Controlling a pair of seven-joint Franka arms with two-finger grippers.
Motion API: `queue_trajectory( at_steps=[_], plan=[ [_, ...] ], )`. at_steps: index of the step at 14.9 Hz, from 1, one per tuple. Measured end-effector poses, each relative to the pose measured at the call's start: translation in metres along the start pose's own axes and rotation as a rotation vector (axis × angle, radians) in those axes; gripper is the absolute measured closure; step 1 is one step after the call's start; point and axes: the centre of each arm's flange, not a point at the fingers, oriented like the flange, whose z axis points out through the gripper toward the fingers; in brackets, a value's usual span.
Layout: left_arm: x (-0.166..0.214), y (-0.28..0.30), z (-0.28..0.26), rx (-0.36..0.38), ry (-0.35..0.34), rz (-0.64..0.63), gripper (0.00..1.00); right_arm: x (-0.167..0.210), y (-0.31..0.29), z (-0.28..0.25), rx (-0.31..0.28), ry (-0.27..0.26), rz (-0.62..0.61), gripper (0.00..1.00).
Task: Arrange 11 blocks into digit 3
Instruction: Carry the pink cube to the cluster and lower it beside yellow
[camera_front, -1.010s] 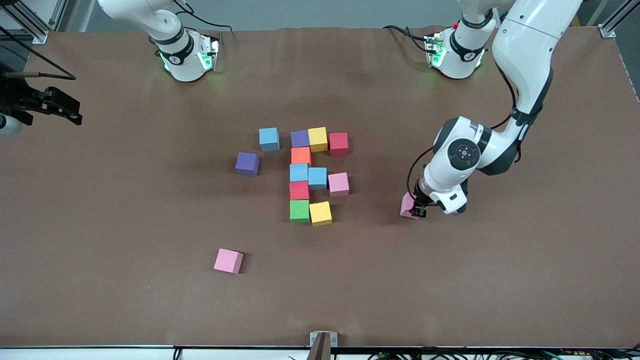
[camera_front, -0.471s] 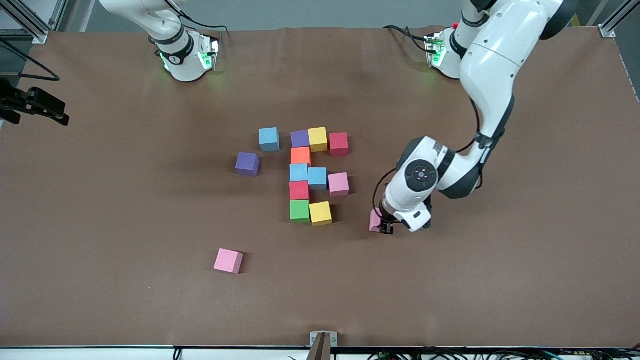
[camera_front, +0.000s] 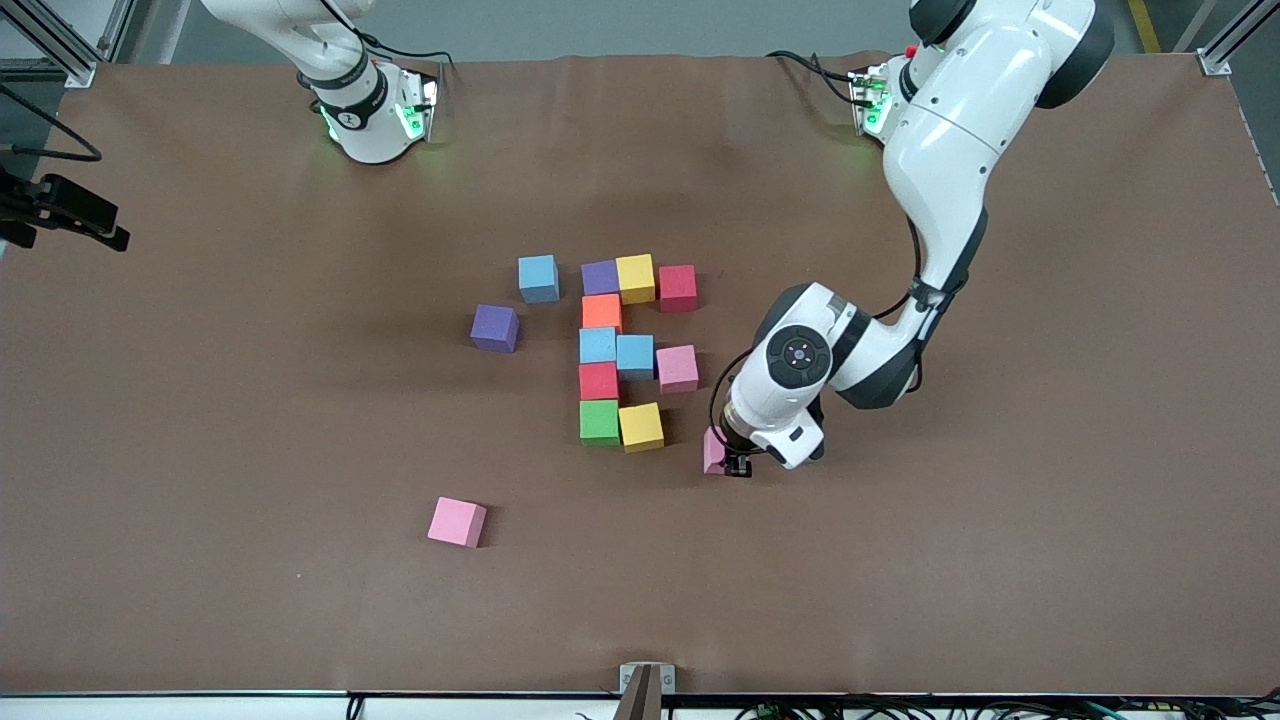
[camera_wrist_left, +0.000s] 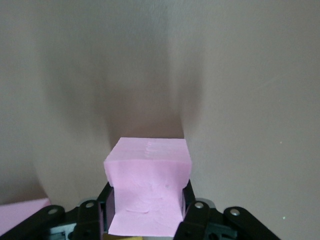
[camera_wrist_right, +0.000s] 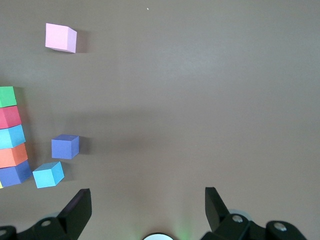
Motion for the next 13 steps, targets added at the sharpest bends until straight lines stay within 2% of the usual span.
queue_trajectory(
  at_steps=[6,13],
  plan=[
    [-0.031,-0.014,0.007,0.003,-0.009,-0.031,0.46,0.001,0.013,0.000,0.002,0.009,0.023,0.00],
    [-0.046,-0.024,0.010,0.008,-0.007,-0.033,0.46,0.003,0.012,0.001,0.002,0.011,0.021,0.00]
  ],
)
